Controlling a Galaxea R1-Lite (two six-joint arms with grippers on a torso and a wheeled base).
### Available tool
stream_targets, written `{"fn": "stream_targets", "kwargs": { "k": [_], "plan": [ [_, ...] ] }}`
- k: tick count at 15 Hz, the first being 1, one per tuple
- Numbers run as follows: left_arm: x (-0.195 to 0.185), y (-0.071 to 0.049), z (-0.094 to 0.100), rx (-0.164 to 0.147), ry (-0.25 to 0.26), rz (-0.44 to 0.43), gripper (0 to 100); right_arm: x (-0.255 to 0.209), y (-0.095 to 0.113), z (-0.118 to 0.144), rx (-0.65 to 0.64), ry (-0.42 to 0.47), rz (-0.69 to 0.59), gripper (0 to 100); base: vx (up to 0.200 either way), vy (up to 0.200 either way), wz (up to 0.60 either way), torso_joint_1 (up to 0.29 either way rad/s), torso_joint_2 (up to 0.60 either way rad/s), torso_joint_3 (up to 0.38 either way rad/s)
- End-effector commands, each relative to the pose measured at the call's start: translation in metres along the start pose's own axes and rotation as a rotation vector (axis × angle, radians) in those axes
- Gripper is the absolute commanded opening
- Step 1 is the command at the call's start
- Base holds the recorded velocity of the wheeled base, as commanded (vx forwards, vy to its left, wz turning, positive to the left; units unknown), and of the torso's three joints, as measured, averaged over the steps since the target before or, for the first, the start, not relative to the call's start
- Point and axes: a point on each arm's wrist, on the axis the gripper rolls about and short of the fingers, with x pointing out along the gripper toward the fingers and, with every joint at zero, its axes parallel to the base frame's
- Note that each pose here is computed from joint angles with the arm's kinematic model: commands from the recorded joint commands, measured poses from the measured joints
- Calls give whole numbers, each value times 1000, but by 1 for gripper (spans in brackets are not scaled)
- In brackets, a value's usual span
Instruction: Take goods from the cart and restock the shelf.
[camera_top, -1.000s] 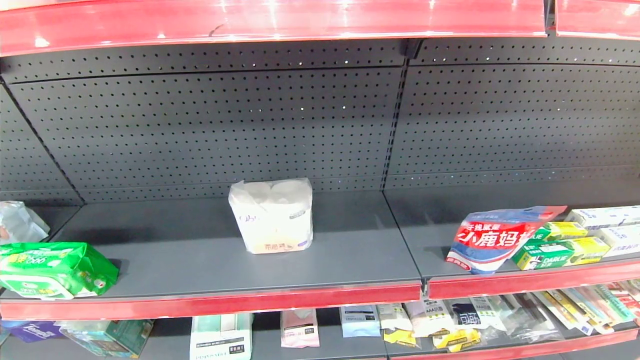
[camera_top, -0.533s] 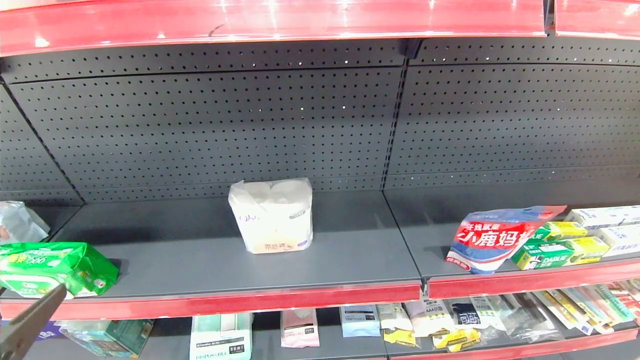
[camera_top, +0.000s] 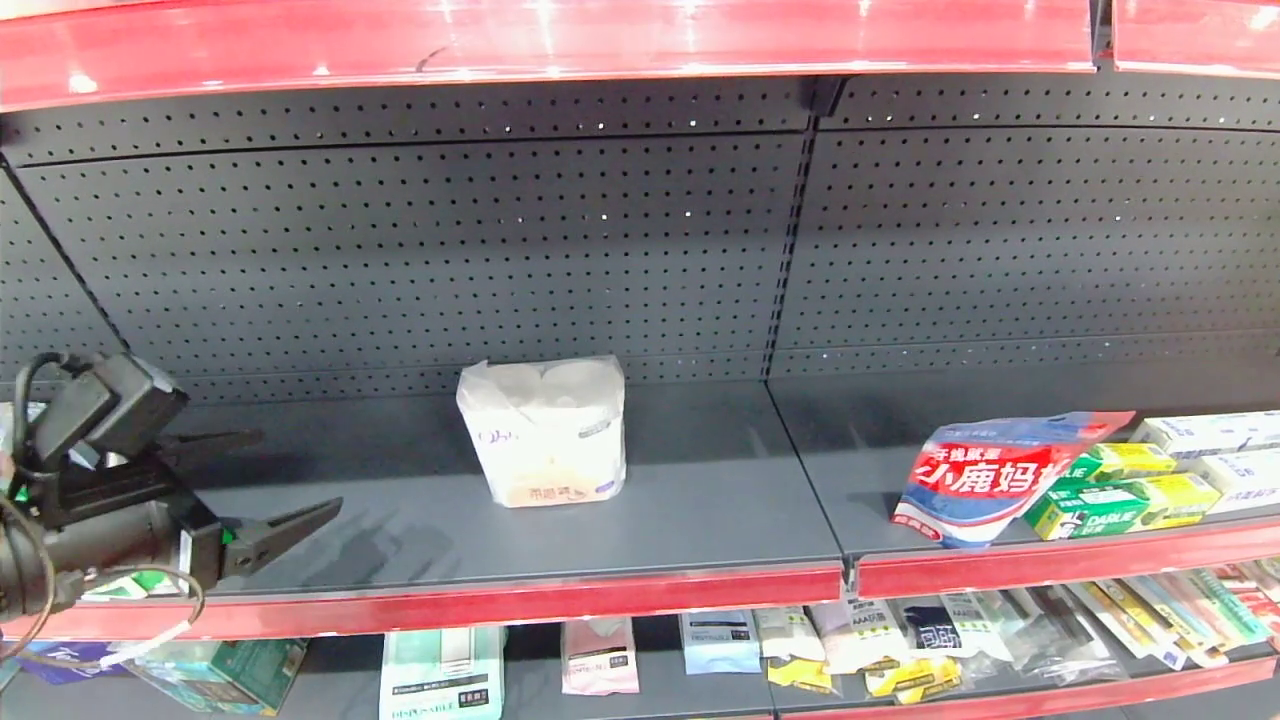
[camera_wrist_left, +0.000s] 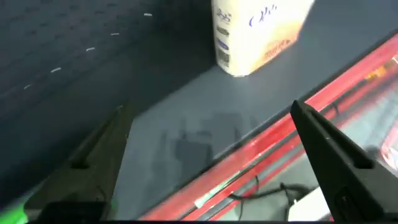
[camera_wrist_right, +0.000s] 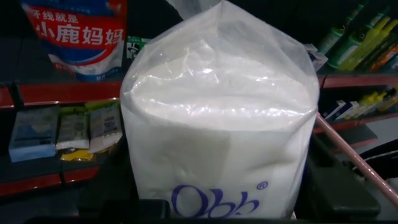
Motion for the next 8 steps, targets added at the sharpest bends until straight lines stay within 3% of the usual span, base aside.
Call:
{"fn": "stream_targets", "kwargs": {
  "k": [1,2,3,8],
  "plan": [
    [43,29,-9,2,38,-91,100,1,0,1,-4,7,2,0,0,0,0,0,0,0],
    [58,41,-4,50,7,-125,100,2,1,0,-5,10,3,0,0,0,0,0,0,0],
    [64,43,-4,66,-7,-157,100,1,1,0,-4,9,1,0,0,0,0,0,0,0],
    [99,55,-2,68,-82,-308,100,1,0,1,-27,8,1,0,0,0,0,0,0,0]
  ]
}}
